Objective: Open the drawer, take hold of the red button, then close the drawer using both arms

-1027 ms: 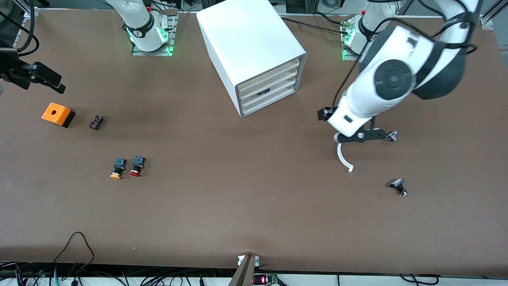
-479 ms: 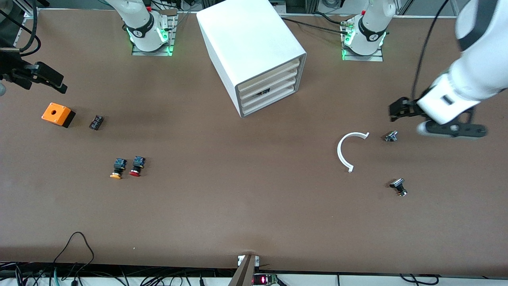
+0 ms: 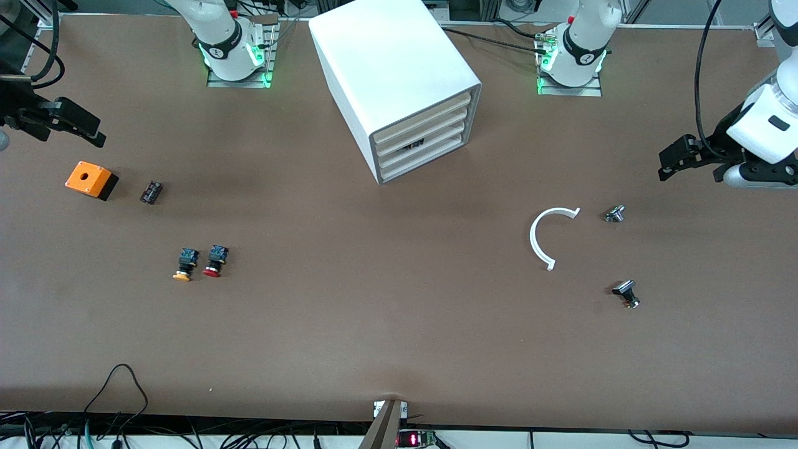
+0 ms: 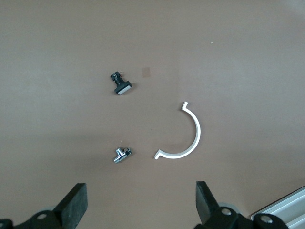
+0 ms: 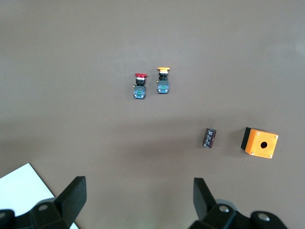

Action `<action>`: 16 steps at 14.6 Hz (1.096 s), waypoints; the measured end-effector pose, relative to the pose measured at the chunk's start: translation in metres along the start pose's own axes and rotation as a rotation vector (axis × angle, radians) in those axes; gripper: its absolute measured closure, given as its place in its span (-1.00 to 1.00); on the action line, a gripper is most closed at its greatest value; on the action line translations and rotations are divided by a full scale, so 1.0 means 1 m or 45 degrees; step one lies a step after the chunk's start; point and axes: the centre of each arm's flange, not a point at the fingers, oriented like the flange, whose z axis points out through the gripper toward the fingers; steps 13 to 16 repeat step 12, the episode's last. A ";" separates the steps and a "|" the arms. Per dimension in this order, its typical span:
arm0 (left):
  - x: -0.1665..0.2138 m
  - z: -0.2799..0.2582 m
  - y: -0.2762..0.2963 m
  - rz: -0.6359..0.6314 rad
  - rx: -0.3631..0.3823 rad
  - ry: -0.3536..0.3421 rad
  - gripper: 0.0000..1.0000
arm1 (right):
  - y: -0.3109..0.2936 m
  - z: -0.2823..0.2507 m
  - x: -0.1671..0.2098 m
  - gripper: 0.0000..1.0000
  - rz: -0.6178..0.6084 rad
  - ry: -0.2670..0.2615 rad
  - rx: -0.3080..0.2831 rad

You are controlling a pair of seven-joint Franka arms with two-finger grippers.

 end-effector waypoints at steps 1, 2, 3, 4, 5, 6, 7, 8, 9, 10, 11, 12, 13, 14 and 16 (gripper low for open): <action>-0.002 0.000 0.000 -0.001 0.001 -0.004 -1.00 | -0.001 0.000 0.000 -0.99 -0.001 0.004 0.001; -0.002 0.000 0.001 0.001 0.001 -0.008 -0.99 | -0.001 0.000 0.000 -0.99 -0.002 0.006 0.001; -0.003 0.001 0.001 0.002 0.002 -0.014 -0.99 | -0.002 -0.001 0.000 -0.99 -0.004 0.007 0.001; -0.004 0.001 0.002 0.004 0.002 -0.028 -0.99 | -0.002 -0.001 0.000 -0.99 -0.004 0.007 0.001; -0.006 0.002 0.003 0.006 0.004 -0.048 -1.00 | -0.002 -0.001 0.000 -0.99 -0.005 0.007 0.001; -0.007 0.003 0.003 0.007 0.004 -0.058 -0.99 | -0.002 -0.001 0.000 -0.99 -0.005 0.007 0.001; -0.008 0.003 0.003 0.006 0.005 -0.062 -0.99 | -0.002 -0.001 0.000 -0.99 -0.005 0.007 0.001; -0.008 0.003 0.002 0.005 0.005 -0.065 -1.00 | -0.002 -0.001 0.000 -0.99 -0.005 0.008 0.001; -0.008 0.003 0.001 0.003 0.006 -0.067 -1.00 | -0.002 -0.001 0.000 -0.99 -0.005 0.008 0.001; -0.008 0.004 0.001 0.002 0.006 -0.069 -1.00 | -0.002 -0.001 0.000 -0.99 -0.005 0.008 0.001; -0.008 0.004 0.000 0.002 0.006 -0.070 -1.00 | -0.002 -0.001 0.000 -0.99 -0.005 0.008 0.001; -0.008 0.004 0.001 0.003 0.006 -0.070 -0.98 | -0.002 -0.001 0.000 -0.99 -0.005 0.008 0.001; -0.008 0.004 0.001 0.003 0.006 -0.070 -0.98 | -0.002 -0.001 0.000 -0.99 -0.005 0.008 0.001; -0.008 0.004 0.001 0.003 0.006 -0.070 -0.98 | -0.002 -0.001 0.000 -0.99 -0.005 0.008 0.001; -0.008 0.004 0.001 0.003 0.006 -0.070 -0.98 | -0.002 -0.001 0.000 -0.99 -0.005 0.008 0.001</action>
